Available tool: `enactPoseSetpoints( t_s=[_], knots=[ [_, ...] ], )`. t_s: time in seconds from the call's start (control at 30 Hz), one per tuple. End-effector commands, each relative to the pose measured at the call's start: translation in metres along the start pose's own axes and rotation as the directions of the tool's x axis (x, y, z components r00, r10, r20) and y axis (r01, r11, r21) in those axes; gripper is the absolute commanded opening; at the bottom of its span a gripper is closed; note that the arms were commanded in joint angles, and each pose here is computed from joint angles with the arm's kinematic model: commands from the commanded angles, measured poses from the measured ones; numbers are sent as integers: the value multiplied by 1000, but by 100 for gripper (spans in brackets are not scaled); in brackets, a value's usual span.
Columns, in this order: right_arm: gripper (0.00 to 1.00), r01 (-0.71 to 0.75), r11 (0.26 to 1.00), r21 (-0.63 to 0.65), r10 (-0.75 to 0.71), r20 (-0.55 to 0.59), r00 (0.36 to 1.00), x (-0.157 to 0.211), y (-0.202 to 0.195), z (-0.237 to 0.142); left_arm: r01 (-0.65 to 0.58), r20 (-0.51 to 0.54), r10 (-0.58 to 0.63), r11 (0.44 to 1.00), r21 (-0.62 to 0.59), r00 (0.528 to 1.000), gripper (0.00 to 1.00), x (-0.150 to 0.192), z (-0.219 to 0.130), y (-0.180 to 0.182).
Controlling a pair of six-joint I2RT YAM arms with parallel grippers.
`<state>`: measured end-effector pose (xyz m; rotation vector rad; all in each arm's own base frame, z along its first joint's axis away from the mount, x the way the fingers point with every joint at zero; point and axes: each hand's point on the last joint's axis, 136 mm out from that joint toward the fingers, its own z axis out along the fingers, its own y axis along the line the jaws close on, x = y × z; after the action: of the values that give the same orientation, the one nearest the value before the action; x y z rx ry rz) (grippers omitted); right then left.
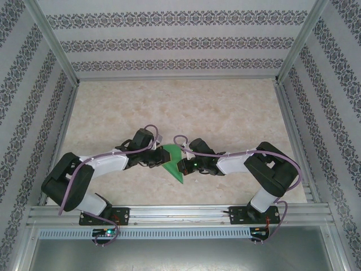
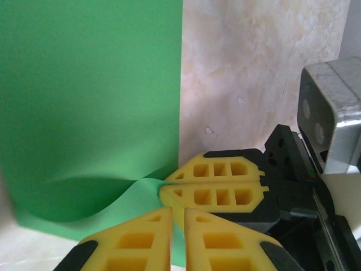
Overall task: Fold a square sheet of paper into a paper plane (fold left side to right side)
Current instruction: Third fold the triangle at the center of the table.
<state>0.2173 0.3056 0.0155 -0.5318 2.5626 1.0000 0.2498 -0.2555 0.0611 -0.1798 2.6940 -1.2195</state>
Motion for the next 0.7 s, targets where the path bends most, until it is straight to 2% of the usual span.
enactPoseSetpoints(
  t_s=[0.0, 0.33, 0.67],
  knots=[
    [0, -20, 996, 90, 26, -75, 997, 22, -25, 6, -2, -13, 3, 997, 71, 1000, 13, 2, 12, -15],
    [0, -19, 995, 99, 26, -80, 996, 24, -28, 6, 25, -34, -25, 999, -21, 999, 12, 11, 23, 13],
    [0, -16, 995, 103, 25, -83, 996, 23, -28, 6, 34, -36, -36, 998, -56, 999, 12, 14, 27, 26]
  ],
)
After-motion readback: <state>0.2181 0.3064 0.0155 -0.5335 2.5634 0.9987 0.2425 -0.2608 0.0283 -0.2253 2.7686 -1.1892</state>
